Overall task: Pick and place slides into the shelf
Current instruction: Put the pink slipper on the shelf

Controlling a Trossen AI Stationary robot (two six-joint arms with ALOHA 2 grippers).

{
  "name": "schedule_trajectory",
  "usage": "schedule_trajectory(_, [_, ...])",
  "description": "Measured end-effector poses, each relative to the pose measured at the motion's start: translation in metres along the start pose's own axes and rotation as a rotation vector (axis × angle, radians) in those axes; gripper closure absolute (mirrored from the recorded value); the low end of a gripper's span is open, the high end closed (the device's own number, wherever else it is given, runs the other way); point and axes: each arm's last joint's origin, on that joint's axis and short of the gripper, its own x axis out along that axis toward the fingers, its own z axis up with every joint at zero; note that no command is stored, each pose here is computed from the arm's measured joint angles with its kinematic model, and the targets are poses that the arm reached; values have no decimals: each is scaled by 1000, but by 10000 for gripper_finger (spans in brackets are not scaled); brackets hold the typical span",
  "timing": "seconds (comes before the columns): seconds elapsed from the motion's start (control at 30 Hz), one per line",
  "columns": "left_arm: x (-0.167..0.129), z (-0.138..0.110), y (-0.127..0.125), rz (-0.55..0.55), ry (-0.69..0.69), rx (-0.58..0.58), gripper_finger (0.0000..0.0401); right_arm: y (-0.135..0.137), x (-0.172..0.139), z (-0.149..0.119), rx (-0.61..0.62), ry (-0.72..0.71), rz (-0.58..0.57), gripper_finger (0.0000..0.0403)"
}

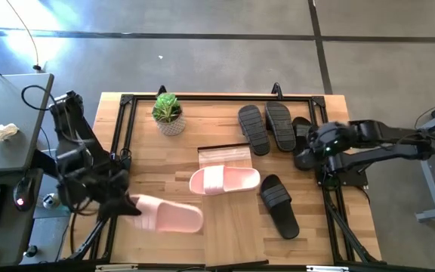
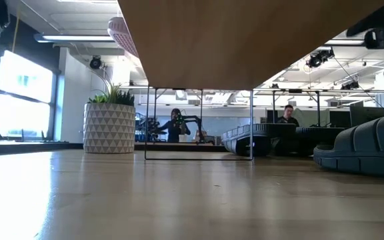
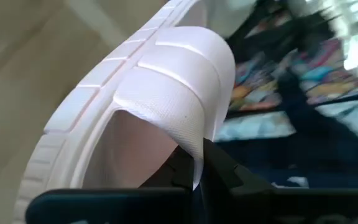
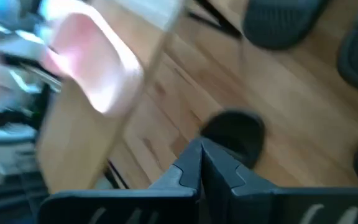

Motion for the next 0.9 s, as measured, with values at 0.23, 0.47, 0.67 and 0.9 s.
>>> schedule_trajectory(0.23, [0, 15, -27, 8, -203, 89, 401, 35, 39, -17, -184, 93, -24, 402])
schedule_trajectory(0.47, [45, 30, -19, 131, -245, 69, 401, 63, 90, -69, -369, 178, -150, 403])
schedule_trajectory(0.67, [73, 50, -19, 80, -169, 40, 401, 91, 140, -113, -432, 176, -42, 403])
schedule_trajectory(0.9, [86, 61, -22, 0, -98, 51, 401, 103, 176, -140, -425, 201, 55, 403])
